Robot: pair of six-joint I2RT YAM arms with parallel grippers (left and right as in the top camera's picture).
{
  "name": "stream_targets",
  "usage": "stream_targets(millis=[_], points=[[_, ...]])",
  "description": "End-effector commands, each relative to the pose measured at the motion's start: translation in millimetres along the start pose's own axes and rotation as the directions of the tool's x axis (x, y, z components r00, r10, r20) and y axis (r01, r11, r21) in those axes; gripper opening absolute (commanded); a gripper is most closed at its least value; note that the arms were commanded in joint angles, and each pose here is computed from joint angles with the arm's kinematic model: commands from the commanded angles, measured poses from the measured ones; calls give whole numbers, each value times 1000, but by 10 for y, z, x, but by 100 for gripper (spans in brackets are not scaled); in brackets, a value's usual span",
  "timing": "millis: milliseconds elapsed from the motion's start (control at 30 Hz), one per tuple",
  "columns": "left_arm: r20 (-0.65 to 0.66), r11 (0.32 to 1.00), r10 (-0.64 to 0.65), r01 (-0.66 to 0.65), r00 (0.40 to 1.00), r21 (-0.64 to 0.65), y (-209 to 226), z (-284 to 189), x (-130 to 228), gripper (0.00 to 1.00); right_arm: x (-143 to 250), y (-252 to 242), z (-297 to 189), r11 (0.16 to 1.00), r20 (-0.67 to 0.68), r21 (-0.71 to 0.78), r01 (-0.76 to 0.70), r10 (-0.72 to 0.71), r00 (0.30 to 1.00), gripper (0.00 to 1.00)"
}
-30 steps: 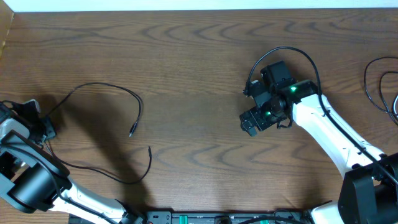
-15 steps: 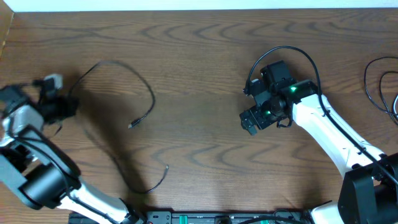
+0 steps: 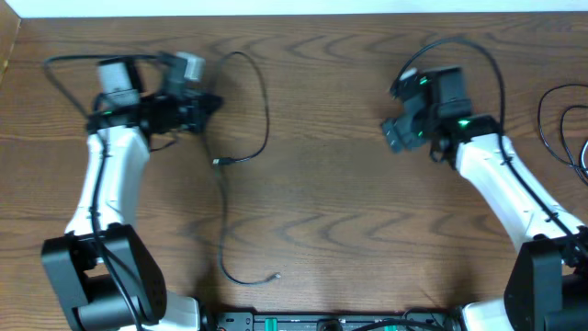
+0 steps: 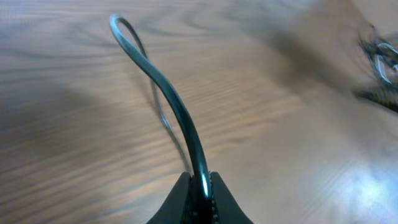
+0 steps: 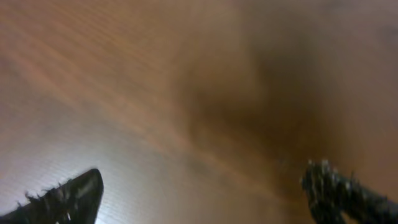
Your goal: Untangle cables
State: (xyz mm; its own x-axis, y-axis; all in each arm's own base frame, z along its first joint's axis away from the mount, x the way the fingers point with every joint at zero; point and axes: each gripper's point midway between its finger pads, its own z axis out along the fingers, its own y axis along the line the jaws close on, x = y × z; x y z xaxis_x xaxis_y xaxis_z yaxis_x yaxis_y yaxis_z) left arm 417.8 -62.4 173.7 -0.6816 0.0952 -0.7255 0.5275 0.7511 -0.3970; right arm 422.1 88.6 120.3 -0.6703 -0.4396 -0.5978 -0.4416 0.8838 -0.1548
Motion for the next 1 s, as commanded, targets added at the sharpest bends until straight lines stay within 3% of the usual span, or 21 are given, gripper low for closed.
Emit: stream_targets(millis=[0, 100, 233, 367, 500, 667, 967], points=[[-16, 994, 32, -30, 999, 105, -481, 197, -97, 8, -188, 38, -9, 988, 123, -105, 114, -101, 987, 99], [-6, 984, 75, -73, 997, 163, -810, 380, -183, 8, -217, 111, -40, 979, 155, -176, 106, -78, 985, 98], [68, 969, 74, -88, 995, 230, -1262, 501, -541, 8, -55, 304, -62, 960, 87, -275, 45, -21, 996, 95], [154, 938, 105, -149, 982, 312, -1707, 429, -929, 7, 112, 540, -105, 932, 15, -361, 28, -24, 1000, 93], [229, 912, 58, -145, 972, 385, -2077, 220, -1358, 8, 155, 683, -127, 918, -5, -394, 40, -46, 999, 99], [266, 847, -7, -135, 964, 514, -2457, -132, -1707, 7, 63, 816, -232, 896, 40, -438, 70, -59, 997, 99], [269, 838, -47, -109, 962, 534, -2509, -202, -1789, 7, -307, 1127, -838, 792, 238, -591, 155, -13, 971, 99]])
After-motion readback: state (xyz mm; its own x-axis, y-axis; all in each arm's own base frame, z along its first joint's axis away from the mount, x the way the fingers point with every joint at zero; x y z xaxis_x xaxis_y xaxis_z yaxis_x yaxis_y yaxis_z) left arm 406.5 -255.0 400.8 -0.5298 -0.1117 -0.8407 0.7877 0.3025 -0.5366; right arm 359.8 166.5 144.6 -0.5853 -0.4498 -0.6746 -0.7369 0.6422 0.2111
